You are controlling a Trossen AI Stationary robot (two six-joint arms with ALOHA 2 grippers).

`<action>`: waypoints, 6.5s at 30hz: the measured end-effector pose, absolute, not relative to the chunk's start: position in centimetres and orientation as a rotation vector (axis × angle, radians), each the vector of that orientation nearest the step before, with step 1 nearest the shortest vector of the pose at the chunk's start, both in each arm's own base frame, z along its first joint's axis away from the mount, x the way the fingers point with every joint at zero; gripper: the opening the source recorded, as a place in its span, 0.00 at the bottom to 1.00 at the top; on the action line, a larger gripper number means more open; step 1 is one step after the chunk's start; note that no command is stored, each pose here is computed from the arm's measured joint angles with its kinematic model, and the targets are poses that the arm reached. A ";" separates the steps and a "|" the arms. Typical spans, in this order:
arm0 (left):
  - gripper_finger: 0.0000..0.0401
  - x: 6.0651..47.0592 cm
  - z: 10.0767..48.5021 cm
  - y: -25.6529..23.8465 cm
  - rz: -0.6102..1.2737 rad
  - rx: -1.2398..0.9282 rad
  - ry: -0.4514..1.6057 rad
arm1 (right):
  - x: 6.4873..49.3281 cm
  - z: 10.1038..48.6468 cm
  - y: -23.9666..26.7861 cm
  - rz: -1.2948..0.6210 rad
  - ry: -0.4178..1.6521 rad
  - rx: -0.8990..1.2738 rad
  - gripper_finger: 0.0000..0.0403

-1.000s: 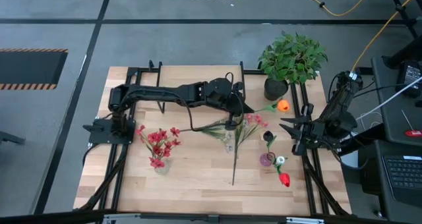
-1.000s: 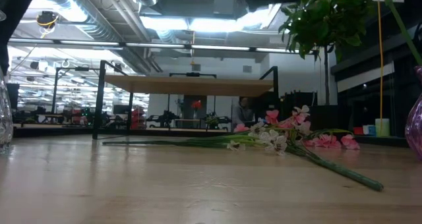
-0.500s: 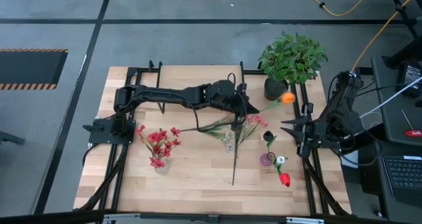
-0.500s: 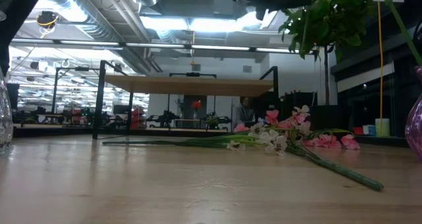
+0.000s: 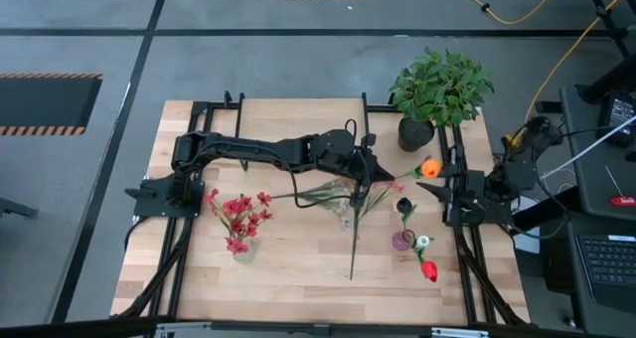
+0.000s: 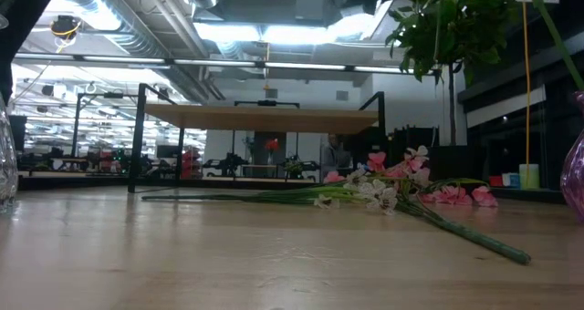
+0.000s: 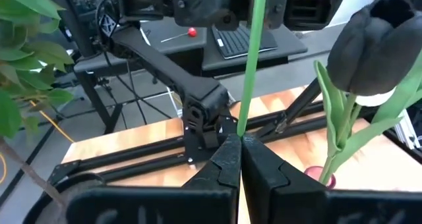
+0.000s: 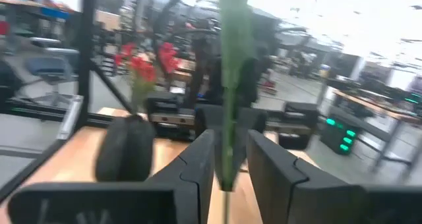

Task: Pick and place flowers into a vace then onto a shelf
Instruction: Put the orange flower into the pink vase

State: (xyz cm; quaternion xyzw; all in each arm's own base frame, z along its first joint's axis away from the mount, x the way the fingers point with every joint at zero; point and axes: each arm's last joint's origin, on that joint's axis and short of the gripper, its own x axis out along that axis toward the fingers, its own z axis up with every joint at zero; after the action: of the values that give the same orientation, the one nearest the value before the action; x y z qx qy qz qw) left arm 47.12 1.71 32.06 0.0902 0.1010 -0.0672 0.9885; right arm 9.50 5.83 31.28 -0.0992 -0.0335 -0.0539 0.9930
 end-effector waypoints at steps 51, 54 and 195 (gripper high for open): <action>0.00 47.3 31.2 4.2 -0.076 0.167 0.228 | 13.0 31.5 2.5 -0.017 -0.128 -0.207 0.11; 0.00 47.3 31.2 3.9 -0.082 0.175 0.234 | 13.0 31.5 2.3 -0.031 -0.127 -0.208 0.03; 0.01 44.4 34.8 -0.2 0.186 0.125 0.296 | 5.9 28.6 11.5 0.195 -0.008 -0.002 0.00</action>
State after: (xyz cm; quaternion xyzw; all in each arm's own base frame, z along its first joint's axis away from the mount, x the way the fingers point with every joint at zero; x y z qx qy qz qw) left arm 44.40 -0.21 34.83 0.0620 0.1471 0.0923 0.9828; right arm 5.90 11.54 28.61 -0.0011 -0.0042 0.0973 0.9952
